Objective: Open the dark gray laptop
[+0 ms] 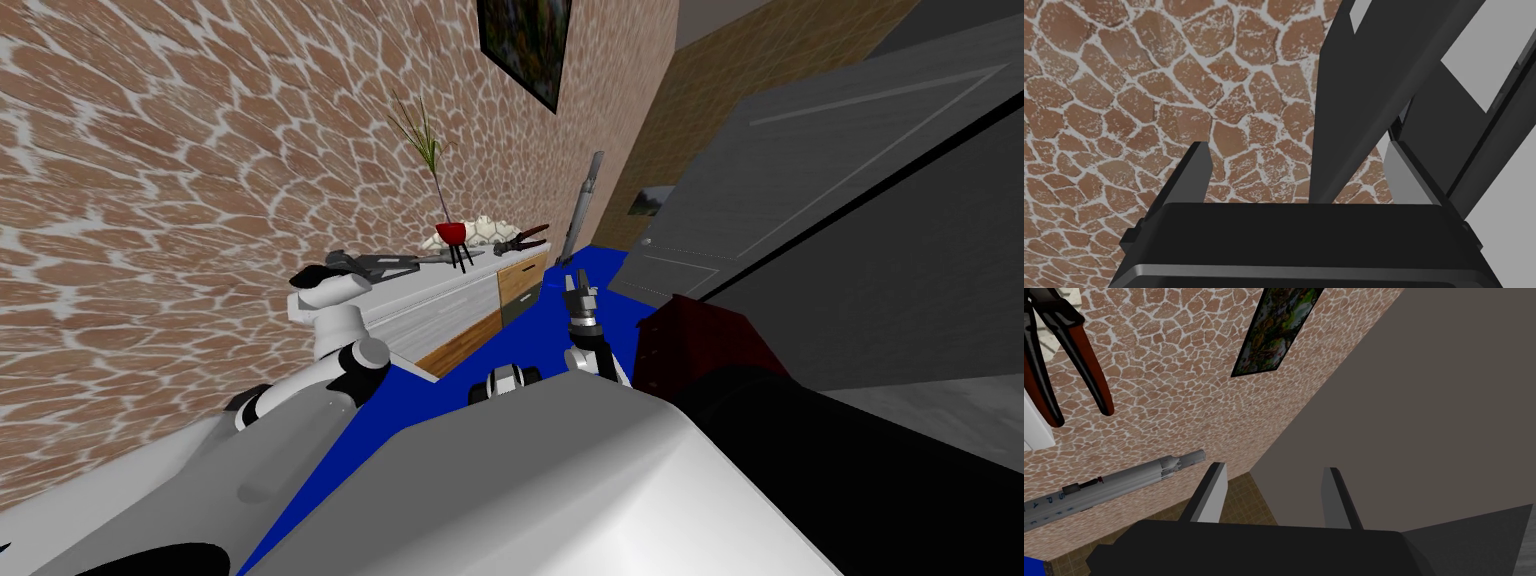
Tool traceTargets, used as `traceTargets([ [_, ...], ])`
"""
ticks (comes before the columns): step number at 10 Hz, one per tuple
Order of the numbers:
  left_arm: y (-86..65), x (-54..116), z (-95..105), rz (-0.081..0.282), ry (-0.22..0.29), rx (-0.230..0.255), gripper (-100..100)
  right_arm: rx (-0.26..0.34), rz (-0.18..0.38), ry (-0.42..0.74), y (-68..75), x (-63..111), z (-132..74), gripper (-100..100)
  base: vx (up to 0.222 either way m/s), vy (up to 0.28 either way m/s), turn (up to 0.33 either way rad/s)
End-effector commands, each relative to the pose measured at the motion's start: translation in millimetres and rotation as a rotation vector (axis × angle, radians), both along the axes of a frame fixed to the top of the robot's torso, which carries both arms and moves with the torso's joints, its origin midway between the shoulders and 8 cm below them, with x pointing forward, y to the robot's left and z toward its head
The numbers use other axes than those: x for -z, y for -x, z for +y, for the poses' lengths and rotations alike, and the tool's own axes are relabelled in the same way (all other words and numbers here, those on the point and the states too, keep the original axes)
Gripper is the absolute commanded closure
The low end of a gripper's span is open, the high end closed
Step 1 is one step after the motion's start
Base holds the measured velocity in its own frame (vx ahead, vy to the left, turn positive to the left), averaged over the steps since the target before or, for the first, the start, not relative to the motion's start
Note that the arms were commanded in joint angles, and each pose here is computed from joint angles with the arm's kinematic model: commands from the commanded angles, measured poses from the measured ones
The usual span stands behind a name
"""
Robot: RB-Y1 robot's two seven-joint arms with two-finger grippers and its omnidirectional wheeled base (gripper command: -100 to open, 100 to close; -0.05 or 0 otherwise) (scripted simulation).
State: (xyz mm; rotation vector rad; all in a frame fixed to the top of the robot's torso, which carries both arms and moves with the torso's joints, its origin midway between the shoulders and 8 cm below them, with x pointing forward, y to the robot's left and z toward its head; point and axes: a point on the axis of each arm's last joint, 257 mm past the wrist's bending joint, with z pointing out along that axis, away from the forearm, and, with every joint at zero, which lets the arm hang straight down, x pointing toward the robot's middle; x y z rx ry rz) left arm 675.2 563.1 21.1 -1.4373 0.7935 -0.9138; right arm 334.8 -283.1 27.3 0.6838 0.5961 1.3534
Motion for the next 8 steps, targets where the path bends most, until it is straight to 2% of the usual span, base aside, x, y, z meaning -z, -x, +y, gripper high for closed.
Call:
traceTargets([
  [1, 0.4, -25.3, 5.8, -0.003, -0.001, -0.004, -100, 0.0, 0.0, 0.0, 0.0, 0.0, 0, 0, -0.01, -0.009, -0.01],
  [2, -0.2, -11.3, 3.8, 0.015, 0.006, -0.003, -100, 0.0, 0.0, 0.0, 0.0, 0.0, 0, 0, 0.0, 0.0, 0.0],
  [3, -0.1, -10.6, 4.4, 0.019, 0.007, -0.004, 0, 0.0, 0.0, 0.0, 0.0, 0.0, 0, 0, 0.0, 0.0, 0.0],
  [8, -0.4, -6.6, 3.9, 0.026, 0.01, -0.003, 0, 0.0, 0.0, 0.0, 0.0, 0.0, 0, 0, 0.0, 0.0, 0.0],
])
